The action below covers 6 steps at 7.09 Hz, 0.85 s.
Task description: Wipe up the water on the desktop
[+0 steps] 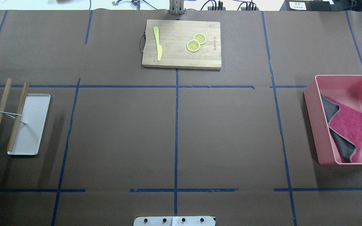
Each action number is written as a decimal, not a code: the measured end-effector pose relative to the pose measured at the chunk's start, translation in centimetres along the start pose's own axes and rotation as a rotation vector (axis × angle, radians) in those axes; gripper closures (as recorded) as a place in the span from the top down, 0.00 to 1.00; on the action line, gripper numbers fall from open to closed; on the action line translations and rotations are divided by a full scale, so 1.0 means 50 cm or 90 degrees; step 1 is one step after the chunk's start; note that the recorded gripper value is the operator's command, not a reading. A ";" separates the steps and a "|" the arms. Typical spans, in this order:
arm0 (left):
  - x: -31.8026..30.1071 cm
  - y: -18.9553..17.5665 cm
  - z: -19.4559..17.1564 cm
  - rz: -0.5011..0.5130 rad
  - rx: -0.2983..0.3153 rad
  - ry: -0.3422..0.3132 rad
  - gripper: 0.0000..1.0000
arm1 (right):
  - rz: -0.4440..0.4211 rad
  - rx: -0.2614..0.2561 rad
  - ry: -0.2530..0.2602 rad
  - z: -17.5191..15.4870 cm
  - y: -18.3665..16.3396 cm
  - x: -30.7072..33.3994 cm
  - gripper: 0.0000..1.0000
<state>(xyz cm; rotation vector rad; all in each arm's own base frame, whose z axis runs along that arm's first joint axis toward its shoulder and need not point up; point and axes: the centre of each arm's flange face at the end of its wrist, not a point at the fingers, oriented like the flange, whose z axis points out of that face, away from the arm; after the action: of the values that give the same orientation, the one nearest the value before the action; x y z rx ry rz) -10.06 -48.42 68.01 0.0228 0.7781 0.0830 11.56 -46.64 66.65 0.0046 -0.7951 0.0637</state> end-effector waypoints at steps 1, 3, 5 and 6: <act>0.000 0.000 0.000 0.000 0.000 0.000 1.00 | 0.007 0.005 -0.001 -0.008 0.002 0.006 1.00; 0.001 -0.001 -0.002 0.001 0.001 0.000 1.00 | 0.015 0.007 -0.002 -0.010 0.004 0.011 1.00; 0.003 -0.002 -0.003 0.002 0.002 0.000 1.00 | 0.023 0.005 -0.003 -0.008 0.005 0.013 1.00; 0.003 -0.002 -0.003 0.002 0.002 0.000 1.00 | 0.024 0.003 -0.002 -0.004 0.006 0.014 1.00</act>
<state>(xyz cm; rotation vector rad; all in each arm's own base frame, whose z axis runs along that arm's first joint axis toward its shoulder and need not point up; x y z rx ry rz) -10.02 -48.53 67.79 0.0267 0.7776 0.0856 12.18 -46.29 67.00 -0.0066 -0.7987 0.1017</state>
